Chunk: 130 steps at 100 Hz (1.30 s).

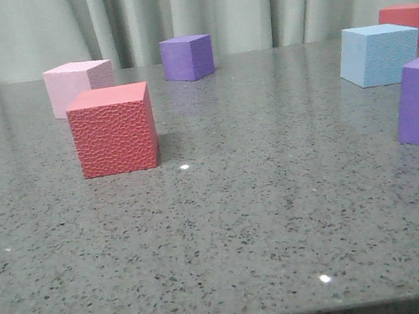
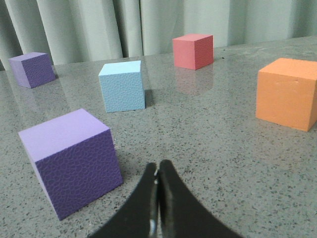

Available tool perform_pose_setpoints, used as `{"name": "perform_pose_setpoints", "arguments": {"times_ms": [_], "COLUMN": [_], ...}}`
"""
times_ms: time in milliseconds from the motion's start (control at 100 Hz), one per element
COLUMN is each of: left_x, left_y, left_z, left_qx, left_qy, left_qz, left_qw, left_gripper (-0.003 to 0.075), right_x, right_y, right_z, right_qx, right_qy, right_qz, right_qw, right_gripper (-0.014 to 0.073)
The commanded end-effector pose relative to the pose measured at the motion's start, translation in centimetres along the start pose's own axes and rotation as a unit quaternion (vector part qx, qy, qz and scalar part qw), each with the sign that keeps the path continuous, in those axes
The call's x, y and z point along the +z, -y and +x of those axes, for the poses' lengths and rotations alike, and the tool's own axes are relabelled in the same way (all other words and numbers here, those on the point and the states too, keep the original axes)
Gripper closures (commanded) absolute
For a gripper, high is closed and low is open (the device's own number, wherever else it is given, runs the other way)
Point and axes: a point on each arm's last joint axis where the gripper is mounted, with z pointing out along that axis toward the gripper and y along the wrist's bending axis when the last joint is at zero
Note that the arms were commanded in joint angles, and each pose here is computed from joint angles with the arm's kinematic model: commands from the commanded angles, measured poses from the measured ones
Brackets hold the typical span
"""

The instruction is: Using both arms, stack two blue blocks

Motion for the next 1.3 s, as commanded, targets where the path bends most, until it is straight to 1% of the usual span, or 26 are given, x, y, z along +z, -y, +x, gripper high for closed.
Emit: {"name": "perform_pose_setpoints", "arguments": {"times_ms": [0, 760, 850, 910, 990, 1060, 1180, 1290], "left_x": [-0.3, -0.3, -0.3, -0.3, -0.6, -0.9, -1.5, -2.0], "left_y": [0.0, 0.1, 0.1, 0.1, 0.1, 0.2, 0.4, 0.6], "left_z": [-0.8, -0.9, -1.0, -1.2, -2.1, -3.2, -5.6, -8.4], "left_qx": [-0.001, -0.001, -0.001, -0.001, -0.001, -0.001, -0.001, -0.001], "left_qy": [0.057, 0.061, 0.066, 0.075, 0.114, 0.129, 0.123, 0.115], "left_qz": [0.003, 0.003, 0.004, 0.005, 0.007, 0.008, 0.008, 0.007], "left_qw": [0.998, 0.998, 0.998, 0.997, 0.993, 0.992, 0.992, 0.993], "left_gripper": [0.0739, 0.0739, 0.0739, 0.0739, 0.0739, 0.0739, 0.0739, 0.0739], "right_x": [-0.3, -0.3, -0.3, -0.4, -0.4, -0.5, -0.9, -1.7], "right_y": [-0.2, -0.2, -0.2, -0.3, -0.4, -0.4, -0.6, -0.9], "right_z": [-1.4, -1.4, -1.5, -1.8, -2.2, -2.5, -4.0, -6.2], "right_qx": [-0.005, -0.008, -0.009, -0.009, -0.009, -0.009, -0.009, -0.009], "right_qy": [0.059, 0.059, 0.062, 0.079, 0.098, 0.098, 0.092, 0.089], "right_qz": [-0.007, -0.007, -0.007, -0.011, -0.015, -0.016, -0.013, -0.01], "right_qw": [0.998, 0.998, 0.998, 0.997, 0.995, 0.995, 0.996, 0.996], "right_gripper": [0.0708, 0.0708, 0.0708, 0.0708, 0.0708, 0.0708, 0.0706, 0.07]}}
